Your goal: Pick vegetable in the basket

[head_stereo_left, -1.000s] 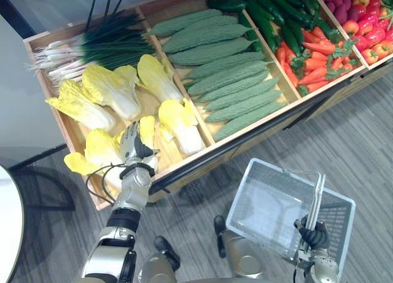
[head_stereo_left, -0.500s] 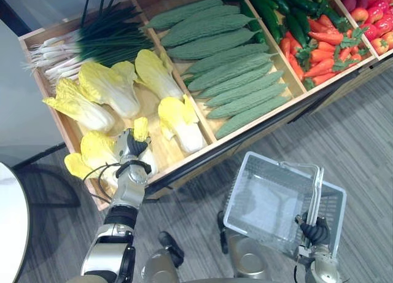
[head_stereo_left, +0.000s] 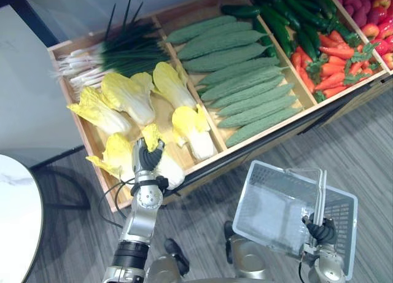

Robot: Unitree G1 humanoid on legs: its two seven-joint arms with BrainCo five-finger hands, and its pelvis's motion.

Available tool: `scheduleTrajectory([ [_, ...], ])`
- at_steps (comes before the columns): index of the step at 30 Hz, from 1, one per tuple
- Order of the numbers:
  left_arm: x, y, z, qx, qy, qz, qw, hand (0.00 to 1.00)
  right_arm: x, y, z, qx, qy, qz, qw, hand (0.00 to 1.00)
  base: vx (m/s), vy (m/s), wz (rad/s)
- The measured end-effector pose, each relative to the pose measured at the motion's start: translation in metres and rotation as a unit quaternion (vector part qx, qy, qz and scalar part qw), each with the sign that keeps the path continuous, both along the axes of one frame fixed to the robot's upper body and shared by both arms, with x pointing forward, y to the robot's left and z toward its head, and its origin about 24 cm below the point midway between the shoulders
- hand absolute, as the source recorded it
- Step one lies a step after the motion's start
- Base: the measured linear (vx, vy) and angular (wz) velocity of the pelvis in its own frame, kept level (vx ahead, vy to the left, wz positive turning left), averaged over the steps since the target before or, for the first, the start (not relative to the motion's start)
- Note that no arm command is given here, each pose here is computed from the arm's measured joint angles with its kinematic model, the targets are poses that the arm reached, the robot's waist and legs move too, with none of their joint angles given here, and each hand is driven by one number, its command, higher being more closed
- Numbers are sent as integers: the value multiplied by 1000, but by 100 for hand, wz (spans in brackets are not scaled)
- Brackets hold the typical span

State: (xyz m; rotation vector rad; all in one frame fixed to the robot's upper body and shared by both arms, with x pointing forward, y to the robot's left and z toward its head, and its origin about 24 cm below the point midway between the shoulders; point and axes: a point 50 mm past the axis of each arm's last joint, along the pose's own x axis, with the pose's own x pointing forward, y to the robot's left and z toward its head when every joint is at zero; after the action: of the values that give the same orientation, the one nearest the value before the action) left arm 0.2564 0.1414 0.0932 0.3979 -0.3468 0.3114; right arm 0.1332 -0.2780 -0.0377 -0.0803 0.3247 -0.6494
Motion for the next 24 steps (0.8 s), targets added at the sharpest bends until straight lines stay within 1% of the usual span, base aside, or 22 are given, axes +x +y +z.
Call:
scheduleTrajectory([
  [4, -11, -16, 12, -44, -36, -42, 998, 100, 13, 5, 24, -19, -51, 18, 998, 100, -83, -35, -62],
  [8, -19, -40, 22, -73, -58, -93, 991, 100, 12, 15, 45, -32, -95, 23, 995, 100, -83, 34, -77],
  [11, -27, -50, 32, -85, -84, -129, 984, 100, 16, 30, 56, -29, -121, 48, 991, 100, -35, 101, -109],
  [14, -28, -54, 34, -95, -86, -141, 982, 100, 24, 44, 61, -23, -137, 76, 987, 100, -46, 80, -146],
  [16, -29, -67, 39, -102, -93, -174, 975, 100, 28, 56, 59, -12, -137, 97, 986, 100, -17, 99, -174],
  [18, -27, -73, 48, -104, -111, -189, 970, 100, 38, 61, 58, -15, -136, 117, 984, 100, 77, 16, -162],
  [21, -21, -75, 60, -106, -141, -199, 964, 100, 62, 63, 61, -22, -147, 149, 978, 100, 118, -82, -176],
  [22, -14, -82, 57, -99, -130, -211, 964, 100, 73, 63, 63, -29, -150, 165, 974, 100, 172, -159, -170],
  [24, -7, -93, 51, -87, -111, -231, 963, 100, 81, 63, 67, -41, -153, 190, 969, 100, 201, -151, -129],
])
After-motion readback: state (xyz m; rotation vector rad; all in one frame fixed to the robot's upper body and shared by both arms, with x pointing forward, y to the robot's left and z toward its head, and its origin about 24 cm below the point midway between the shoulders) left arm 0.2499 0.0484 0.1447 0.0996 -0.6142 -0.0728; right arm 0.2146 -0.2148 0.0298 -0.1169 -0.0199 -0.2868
